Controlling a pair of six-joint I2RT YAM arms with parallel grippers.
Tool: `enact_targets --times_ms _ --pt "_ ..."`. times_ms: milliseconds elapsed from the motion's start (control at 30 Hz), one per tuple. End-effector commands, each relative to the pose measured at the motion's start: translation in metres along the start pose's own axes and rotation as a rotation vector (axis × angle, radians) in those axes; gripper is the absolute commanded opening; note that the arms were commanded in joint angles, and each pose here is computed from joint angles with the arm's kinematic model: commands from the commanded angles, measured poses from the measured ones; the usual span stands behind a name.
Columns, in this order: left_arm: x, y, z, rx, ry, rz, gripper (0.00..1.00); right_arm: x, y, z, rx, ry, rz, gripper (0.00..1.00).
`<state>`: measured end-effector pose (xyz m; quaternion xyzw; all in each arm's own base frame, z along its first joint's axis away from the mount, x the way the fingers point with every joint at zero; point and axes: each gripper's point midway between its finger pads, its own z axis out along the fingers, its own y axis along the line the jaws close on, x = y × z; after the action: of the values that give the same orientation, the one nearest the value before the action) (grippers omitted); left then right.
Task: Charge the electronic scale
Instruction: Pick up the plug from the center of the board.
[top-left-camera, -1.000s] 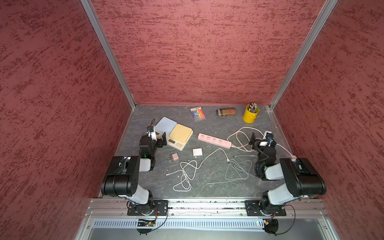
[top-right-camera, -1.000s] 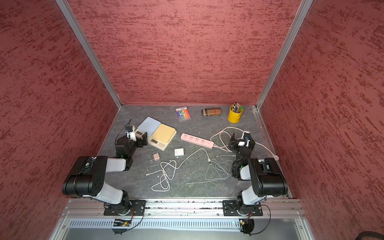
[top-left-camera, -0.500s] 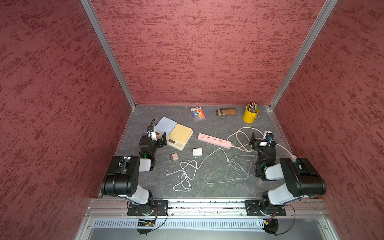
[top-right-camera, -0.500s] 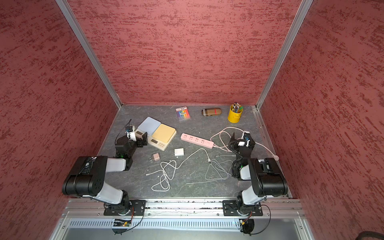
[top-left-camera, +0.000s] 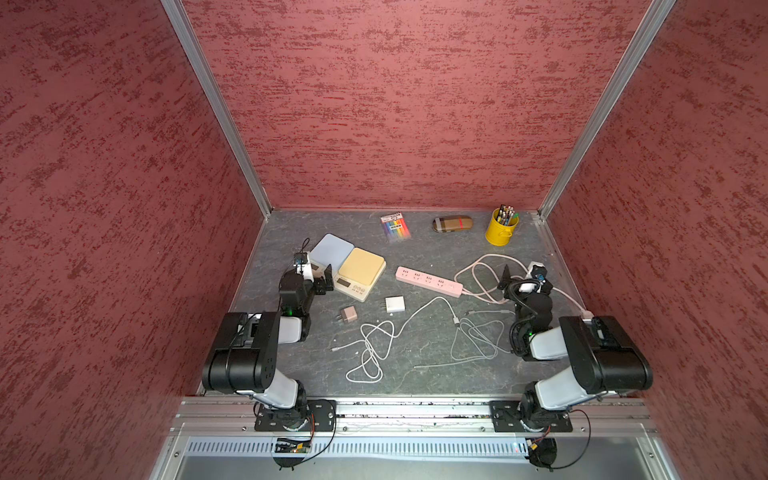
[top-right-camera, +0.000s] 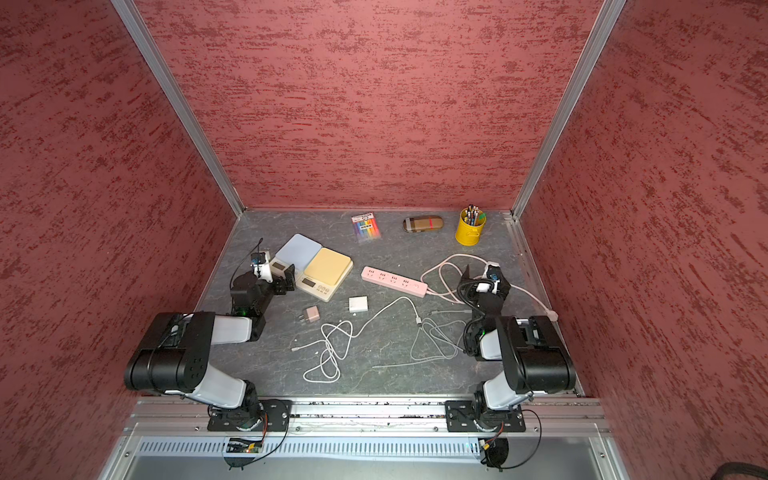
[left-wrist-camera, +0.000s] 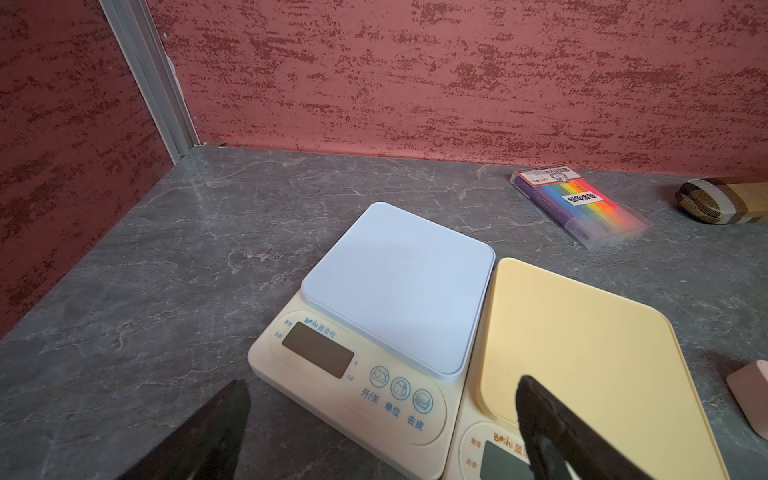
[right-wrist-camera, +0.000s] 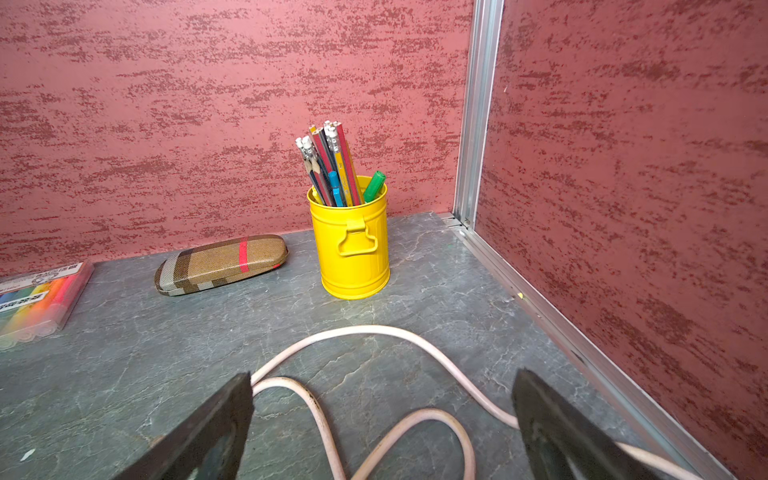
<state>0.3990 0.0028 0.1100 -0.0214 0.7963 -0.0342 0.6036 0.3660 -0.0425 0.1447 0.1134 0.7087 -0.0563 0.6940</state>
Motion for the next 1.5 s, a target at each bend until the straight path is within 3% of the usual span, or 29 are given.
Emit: enact_targets --times_ms 0,167,333,467,600,733,833,1133,1333,1467 --pt "-0.005 0.002 0.001 0.028 -0.008 -0.026 1.0 -0.011 0.001 0.002 -0.009 -0.041 0.027 0.99" --pt "-0.008 -0.007 -0.001 0.055 -0.009 0.008 1.0 -0.017 0.002 0.0 -0.012 -0.054 0.028 0.99" --pt "-0.03 -0.02 -0.002 0.04 0.102 0.036 1.0 -0.044 0.005 -0.005 -0.021 -0.029 0.064 0.99" --pt "-0.044 -0.037 -0.007 0.073 0.152 -0.01 1.0 -0.059 0.02 -0.004 -0.083 0.071 0.194 0.99" --pt "-0.046 -0.086 -0.015 0.209 0.238 0.031 1.0 -0.05 0.044 0.002 -0.121 0.23 0.257 0.92" --pt "-0.02 -0.156 -0.035 0.399 0.4 0.275 1.0 -0.022 0.099 -0.002 -0.224 0.398 0.243 0.89" --pt "0.003 -0.189 -0.048 0.502 0.479 0.428 1.0 0.003 0.138 -0.01 -0.318 0.466 0.223 0.9" --pt "0.059 -0.241 -0.086 0.817 0.661 0.583 1.0 0.04 0.215 -0.025 -0.512 0.594 0.244 0.86" --pt "0.101 -0.238 -0.087 0.812 0.834 0.681 1.0 0.048 0.223 -0.03 -0.535 0.637 0.297 0.86" --pt "0.112 -0.236 -0.074 0.79 0.885 0.697 0.99 0.051 0.226 -0.032 -0.544 0.665 0.307 0.86"
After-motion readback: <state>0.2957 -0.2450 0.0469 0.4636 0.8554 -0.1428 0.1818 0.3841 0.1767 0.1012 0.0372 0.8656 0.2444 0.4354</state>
